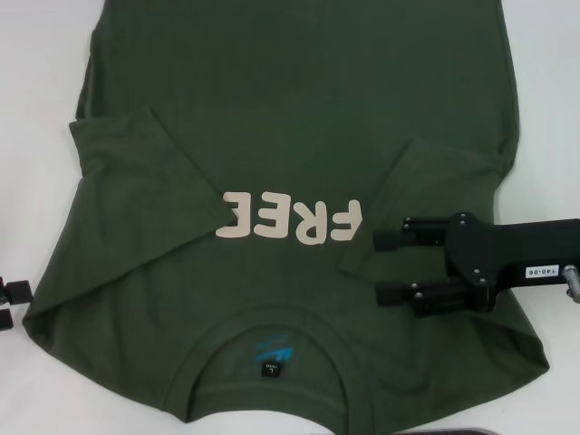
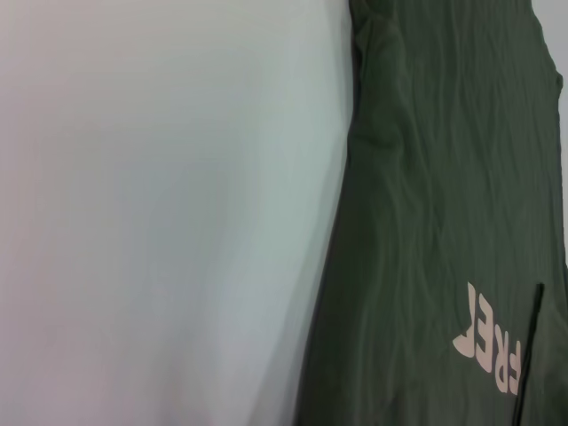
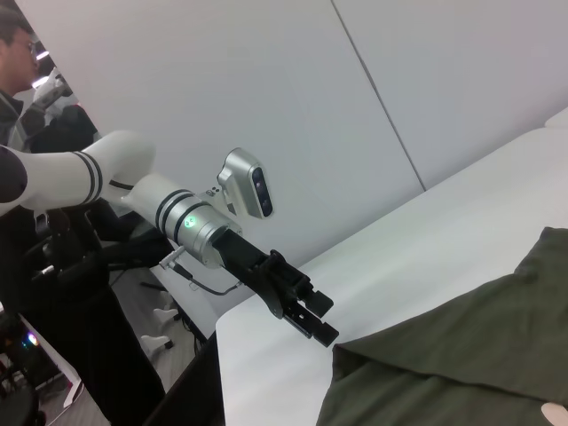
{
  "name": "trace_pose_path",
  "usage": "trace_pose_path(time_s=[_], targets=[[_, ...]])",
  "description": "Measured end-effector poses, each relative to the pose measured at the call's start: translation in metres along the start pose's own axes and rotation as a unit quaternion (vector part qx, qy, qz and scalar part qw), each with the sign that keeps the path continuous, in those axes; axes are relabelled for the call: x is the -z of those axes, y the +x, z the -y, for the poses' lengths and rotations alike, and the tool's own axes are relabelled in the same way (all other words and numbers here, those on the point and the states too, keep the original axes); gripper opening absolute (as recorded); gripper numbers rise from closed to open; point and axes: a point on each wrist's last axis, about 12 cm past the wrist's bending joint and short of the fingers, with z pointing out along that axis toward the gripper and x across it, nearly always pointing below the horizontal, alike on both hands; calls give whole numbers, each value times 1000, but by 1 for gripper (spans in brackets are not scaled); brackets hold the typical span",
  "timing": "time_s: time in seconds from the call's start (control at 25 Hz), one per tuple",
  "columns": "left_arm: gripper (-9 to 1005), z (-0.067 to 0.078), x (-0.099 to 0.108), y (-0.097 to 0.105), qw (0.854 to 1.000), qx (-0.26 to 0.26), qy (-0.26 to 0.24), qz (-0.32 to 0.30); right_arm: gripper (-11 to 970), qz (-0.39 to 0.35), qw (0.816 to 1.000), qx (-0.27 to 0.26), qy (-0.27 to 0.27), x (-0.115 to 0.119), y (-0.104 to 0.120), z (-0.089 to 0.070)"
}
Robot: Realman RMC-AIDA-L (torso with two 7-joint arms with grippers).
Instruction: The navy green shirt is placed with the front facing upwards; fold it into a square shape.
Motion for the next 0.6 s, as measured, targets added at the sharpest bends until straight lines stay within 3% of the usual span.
trace_pose_path(time_s=[0.6], targets=[[706,-5,-7,1,1000,8,-15,-10,851,3,1000,0,-5,-1,-1,-1]])
